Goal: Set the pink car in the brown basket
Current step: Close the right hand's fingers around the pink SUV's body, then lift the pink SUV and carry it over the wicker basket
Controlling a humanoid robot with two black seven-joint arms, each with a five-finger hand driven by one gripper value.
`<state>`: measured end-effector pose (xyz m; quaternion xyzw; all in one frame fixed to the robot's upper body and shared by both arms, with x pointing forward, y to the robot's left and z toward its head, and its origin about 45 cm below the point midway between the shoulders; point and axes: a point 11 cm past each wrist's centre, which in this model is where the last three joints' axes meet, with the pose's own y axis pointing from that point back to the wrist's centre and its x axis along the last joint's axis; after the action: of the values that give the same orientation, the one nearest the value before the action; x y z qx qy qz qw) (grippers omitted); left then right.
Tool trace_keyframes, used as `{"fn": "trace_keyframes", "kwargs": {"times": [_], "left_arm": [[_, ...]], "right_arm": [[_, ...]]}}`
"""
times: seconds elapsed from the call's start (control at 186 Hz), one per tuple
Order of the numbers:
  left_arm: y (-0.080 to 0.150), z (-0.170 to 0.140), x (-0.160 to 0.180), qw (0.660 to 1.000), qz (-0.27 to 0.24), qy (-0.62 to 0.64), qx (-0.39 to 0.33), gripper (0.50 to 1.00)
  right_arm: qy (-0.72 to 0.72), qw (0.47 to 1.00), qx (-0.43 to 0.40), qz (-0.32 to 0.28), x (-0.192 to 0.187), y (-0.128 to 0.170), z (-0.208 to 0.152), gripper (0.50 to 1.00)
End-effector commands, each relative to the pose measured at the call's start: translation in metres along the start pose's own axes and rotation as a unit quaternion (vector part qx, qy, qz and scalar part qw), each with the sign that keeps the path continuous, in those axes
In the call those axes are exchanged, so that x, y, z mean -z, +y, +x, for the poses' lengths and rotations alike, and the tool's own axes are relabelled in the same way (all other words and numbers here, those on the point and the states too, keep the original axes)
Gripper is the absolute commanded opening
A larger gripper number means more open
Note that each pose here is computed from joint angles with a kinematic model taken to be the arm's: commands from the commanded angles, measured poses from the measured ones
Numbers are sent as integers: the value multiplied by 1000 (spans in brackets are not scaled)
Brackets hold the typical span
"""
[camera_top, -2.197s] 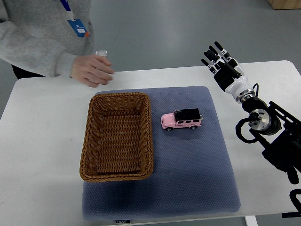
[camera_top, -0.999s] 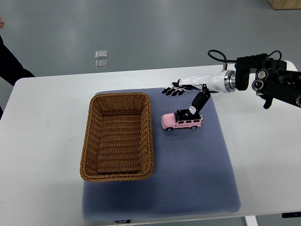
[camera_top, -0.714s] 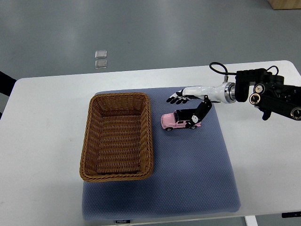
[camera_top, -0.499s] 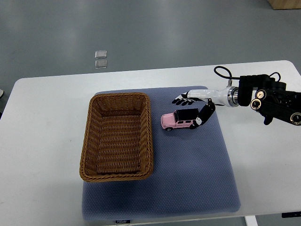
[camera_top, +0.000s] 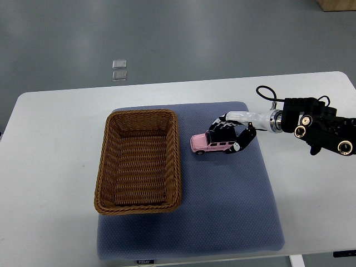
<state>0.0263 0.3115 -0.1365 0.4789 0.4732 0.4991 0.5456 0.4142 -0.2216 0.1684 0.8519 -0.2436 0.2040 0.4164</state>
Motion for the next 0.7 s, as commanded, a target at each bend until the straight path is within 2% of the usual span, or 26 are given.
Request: {"fn": "trace_keyframes", "kwargs": {"times": [0.0,0.043,0.102,0.15,0.199,0.242,0.333,0.489,0.693], "left_arm": [[0,0,0,1000,0,0,0,1000],[0,0,0,1000,0,0,0,1000],[0,0,0,1000,0,0,-1,1000],[0,0,0,1000,0,0,0,1000],[0,0,0,1000,0,0,0,1000],[0,0,0,1000,0,0,-1,1000],[0,0,0,1000,0,0,-1,1000],[0,0,0,1000,0,0,0,1000],[0,0,0,1000,0,0,0,1000]], "right_arm": [[2,1000,0,-3,-3,0,-1,758],[3,1000,0,-6,-4,-1,-2,748],[1,1000,1,-7,-6,-1,-4,666],[1,1000,-2,-8,-7,-1,-3,637],[2,1000,-8,-10,-8,0,0,588],[2,1000,-11,-10,-8,0,1,576],[3,1000,-17,-12,-9,4,8,511],[18,999,-50,-8,1,27,51,500],[32,997,-67,23,32,51,85,500]]}}
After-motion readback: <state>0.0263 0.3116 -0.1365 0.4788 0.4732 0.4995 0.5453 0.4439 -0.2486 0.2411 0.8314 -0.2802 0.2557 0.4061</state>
